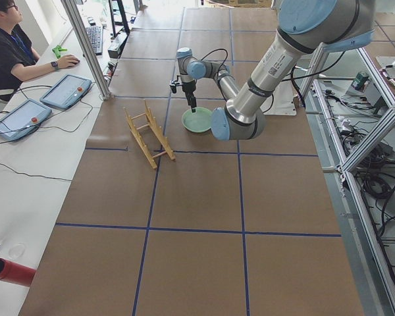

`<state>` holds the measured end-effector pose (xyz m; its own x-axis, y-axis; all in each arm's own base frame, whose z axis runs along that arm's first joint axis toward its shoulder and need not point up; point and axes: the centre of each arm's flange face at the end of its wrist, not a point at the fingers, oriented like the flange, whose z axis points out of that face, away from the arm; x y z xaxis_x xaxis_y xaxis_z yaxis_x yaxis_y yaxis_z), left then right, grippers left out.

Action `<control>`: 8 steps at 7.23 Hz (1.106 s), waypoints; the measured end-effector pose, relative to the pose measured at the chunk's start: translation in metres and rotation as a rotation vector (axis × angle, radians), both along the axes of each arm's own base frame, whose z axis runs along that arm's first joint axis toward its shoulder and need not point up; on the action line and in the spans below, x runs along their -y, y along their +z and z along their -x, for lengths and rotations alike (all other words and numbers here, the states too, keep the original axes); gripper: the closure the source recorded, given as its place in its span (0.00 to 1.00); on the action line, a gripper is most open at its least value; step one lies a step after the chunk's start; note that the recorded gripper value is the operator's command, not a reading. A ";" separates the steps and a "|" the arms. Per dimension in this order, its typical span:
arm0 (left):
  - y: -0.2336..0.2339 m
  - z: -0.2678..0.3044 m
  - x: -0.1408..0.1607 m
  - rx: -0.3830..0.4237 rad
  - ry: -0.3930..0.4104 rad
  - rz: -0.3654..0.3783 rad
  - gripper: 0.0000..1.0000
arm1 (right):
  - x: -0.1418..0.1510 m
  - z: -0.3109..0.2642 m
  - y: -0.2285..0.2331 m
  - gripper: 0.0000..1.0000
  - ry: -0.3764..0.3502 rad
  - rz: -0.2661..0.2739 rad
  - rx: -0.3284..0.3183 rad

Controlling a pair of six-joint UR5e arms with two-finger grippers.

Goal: Place plate on rack
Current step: 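Move the left gripper down to the edge of the light green plate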

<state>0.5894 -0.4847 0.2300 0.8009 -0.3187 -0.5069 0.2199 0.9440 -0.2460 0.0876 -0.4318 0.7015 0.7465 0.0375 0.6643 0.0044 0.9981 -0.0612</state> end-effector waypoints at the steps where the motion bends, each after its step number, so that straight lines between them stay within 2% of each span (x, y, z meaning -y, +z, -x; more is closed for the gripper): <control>1: 0.000 -0.007 -0.004 0.004 0.006 -0.002 0.63 | 0.000 0.000 0.000 0.00 0.000 0.000 0.000; 5: -0.001 -0.015 -0.011 0.004 0.018 -0.004 0.71 | 0.000 0.000 0.000 0.00 0.000 0.000 0.000; 6: 0.000 -0.015 -0.011 0.005 0.020 -0.004 0.76 | 0.000 0.000 0.000 0.00 0.000 0.000 0.000; 8: 0.002 -0.016 -0.011 0.007 0.021 -0.004 0.76 | 0.000 0.000 0.000 0.00 0.000 0.000 0.000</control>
